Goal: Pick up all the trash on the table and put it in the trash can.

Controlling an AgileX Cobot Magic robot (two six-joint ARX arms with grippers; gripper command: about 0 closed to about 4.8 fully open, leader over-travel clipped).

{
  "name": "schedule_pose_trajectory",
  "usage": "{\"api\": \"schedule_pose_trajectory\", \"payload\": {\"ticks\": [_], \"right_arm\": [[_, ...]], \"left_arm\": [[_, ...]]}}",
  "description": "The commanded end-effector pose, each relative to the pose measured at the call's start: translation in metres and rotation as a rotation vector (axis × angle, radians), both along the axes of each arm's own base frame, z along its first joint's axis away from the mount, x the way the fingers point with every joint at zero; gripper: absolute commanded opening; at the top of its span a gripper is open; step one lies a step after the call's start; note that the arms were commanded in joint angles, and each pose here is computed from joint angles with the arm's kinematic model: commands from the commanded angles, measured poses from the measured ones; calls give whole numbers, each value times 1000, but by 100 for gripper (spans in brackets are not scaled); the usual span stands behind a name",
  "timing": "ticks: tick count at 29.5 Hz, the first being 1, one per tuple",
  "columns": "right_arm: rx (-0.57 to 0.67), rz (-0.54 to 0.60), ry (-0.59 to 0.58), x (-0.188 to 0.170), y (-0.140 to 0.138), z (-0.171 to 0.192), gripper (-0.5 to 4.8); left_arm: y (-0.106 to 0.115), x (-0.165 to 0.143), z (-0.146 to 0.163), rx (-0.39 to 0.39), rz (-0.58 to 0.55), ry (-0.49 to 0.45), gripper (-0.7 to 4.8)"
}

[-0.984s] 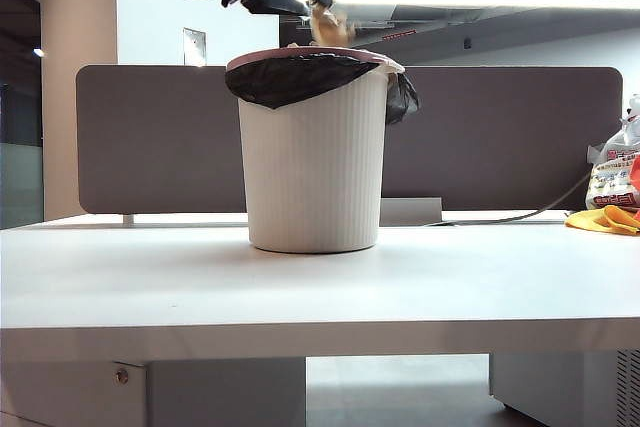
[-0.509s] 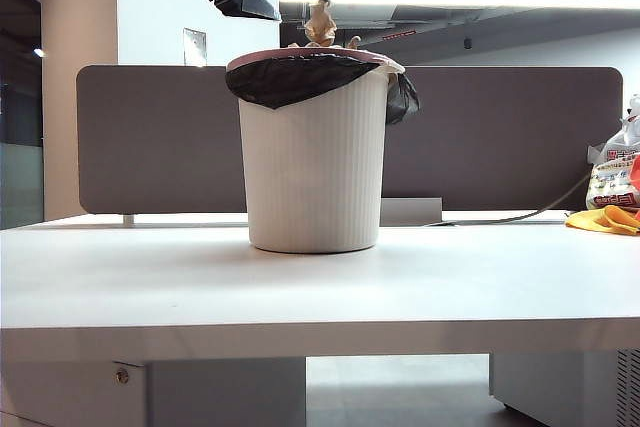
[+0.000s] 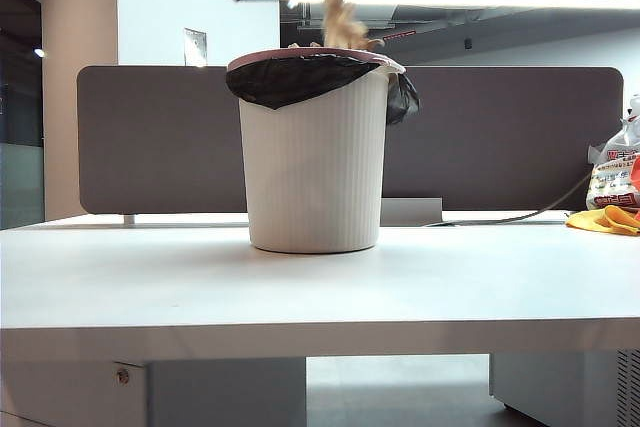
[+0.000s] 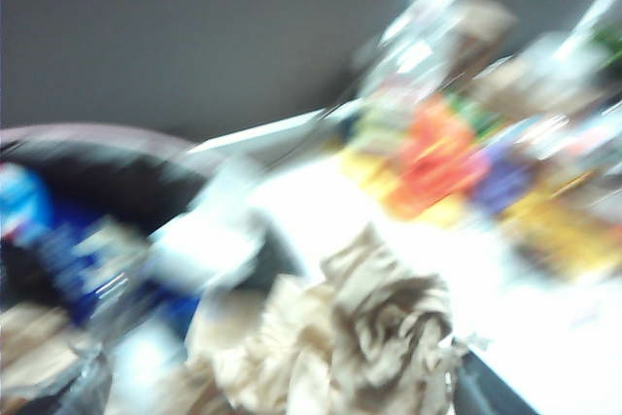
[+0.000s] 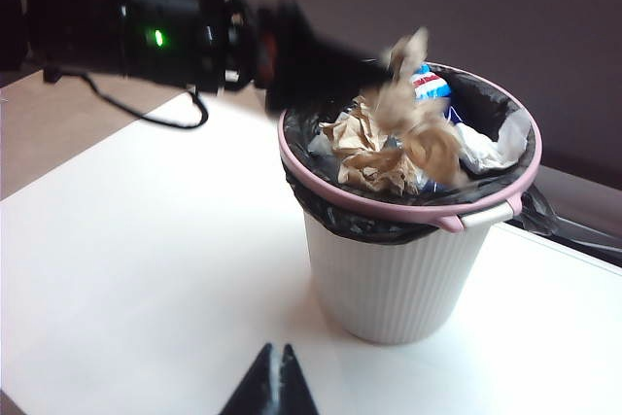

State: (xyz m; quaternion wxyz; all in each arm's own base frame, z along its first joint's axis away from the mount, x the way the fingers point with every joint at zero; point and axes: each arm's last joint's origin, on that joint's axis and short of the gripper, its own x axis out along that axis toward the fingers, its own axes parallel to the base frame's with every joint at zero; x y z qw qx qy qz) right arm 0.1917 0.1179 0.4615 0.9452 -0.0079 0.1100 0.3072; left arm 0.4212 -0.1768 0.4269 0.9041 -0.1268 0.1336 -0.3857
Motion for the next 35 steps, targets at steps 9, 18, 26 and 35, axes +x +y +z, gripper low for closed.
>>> {"api": "schedule_pose_trajectory", "payload": {"ticks": [9, 18, 26, 35], "right_arm": [[27, 25, -39, -10, -5, 9, -4], [32, 45, -40, -12, -5, 9, -4], [22, 46, -38, -12, -5, 9, -4], [15, 45, -34, -14, -6, 8, -4]], "left_arm": [[19, 12, 11, -156, 284, -24, 479], [21, 16, 11, -164, 381, -51, 450], [17, 15, 10, -158, 234, -38, 396], [16, 15, 12, -120, 234, -115, 479]]}}
